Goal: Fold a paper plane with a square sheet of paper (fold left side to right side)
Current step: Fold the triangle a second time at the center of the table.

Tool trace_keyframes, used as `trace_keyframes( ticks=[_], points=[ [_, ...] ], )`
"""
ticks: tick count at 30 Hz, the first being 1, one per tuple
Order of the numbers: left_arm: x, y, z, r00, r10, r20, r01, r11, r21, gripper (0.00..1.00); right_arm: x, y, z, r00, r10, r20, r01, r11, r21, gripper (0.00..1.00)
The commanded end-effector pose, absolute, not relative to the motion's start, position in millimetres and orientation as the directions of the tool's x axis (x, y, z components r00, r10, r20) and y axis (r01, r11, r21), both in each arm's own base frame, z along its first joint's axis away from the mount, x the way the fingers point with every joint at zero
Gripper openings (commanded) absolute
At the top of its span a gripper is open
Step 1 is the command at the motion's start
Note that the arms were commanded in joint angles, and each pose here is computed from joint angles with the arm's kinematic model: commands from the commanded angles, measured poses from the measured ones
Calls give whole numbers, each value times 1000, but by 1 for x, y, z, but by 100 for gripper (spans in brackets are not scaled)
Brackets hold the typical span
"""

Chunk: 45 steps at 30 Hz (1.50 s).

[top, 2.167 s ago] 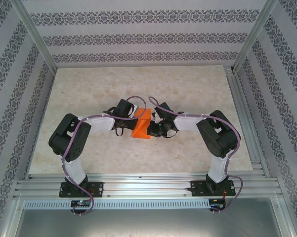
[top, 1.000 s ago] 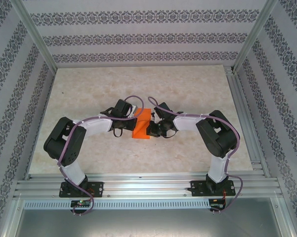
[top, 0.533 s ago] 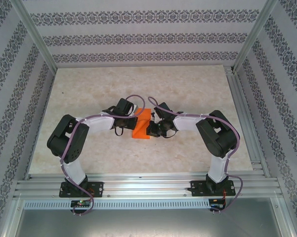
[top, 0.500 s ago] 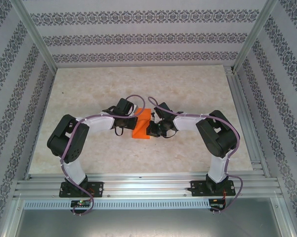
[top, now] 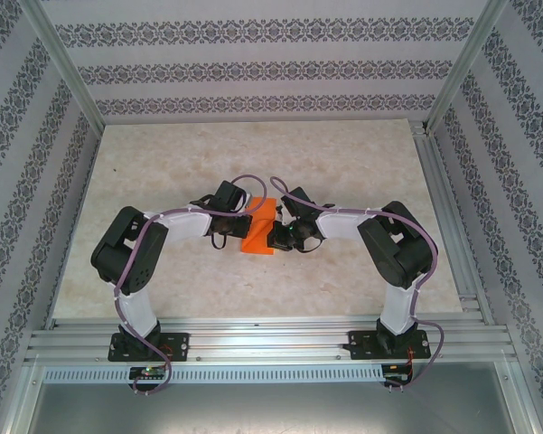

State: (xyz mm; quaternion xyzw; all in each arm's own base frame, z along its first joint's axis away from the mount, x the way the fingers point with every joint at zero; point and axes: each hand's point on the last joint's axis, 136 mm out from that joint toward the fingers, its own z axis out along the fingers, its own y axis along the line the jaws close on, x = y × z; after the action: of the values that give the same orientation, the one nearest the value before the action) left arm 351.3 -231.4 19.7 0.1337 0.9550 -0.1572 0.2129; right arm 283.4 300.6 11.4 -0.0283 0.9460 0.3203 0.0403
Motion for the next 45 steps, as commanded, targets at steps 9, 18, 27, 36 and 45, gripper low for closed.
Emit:
trace_keyframes(
  ticks=[9,18,27,36,45],
  points=[
    [333,-229,-12,-904,208,-374,299,932,-204,0,274,289,3,-995,-52,-84,-89,839,536,12],
    [324,-228,-22,-905,230,-357,305,937,-169,0,313,293,63,-982,39,-184,-86,779,622,7],
    [322,-227,-22,-904,238,-356,308,939,-154,0,356,319,67,-974,167,-155,2,686,728,3],
    [321,-226,-23,-901,246,-357,311,940,-140,0,356,335,51,-982,140,-126,7,698,716,3],
    [321,-226,-25,-902,249,-354,313,940,-136,0,353,334,36,-985,122,-120,8,731,682,3]
  ],
)
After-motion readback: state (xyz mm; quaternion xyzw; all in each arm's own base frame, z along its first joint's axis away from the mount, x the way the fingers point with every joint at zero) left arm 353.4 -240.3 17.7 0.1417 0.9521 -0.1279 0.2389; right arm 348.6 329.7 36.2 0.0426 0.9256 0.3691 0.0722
